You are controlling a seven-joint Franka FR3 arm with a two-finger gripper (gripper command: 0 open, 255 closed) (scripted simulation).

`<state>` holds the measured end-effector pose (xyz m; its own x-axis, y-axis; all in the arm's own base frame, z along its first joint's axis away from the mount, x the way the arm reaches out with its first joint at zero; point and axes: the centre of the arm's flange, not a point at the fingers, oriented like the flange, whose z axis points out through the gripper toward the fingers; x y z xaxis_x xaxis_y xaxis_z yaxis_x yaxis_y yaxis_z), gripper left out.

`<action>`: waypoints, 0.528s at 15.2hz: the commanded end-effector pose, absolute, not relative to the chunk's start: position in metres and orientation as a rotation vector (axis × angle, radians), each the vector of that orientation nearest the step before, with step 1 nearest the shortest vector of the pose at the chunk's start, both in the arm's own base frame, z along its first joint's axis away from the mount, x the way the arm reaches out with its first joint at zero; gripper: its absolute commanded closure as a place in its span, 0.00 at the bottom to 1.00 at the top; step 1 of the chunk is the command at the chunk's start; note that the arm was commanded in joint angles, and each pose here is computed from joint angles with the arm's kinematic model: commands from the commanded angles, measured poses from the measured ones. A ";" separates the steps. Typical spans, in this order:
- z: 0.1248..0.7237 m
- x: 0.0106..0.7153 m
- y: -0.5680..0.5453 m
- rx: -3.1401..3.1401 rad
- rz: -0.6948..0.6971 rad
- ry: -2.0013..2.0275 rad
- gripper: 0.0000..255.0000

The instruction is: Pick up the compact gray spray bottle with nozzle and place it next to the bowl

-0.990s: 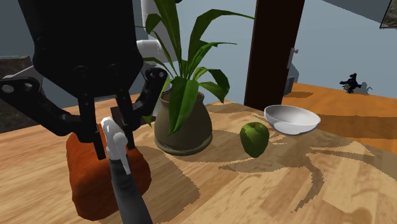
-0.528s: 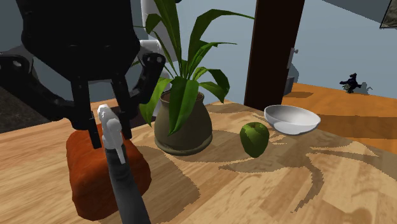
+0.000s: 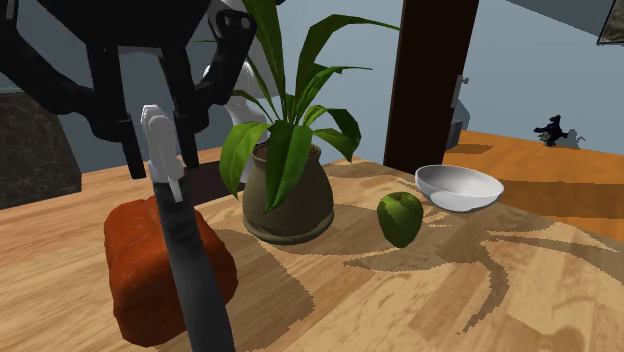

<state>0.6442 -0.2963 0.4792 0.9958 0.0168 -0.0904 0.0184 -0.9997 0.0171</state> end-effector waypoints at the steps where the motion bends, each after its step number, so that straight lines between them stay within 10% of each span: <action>1: 0.490 0.644 -0.297 3.120 -0.142 0.027 1.00; 8: 0.527 0.644 -0.297 3.120 -0.142 0.027 1.00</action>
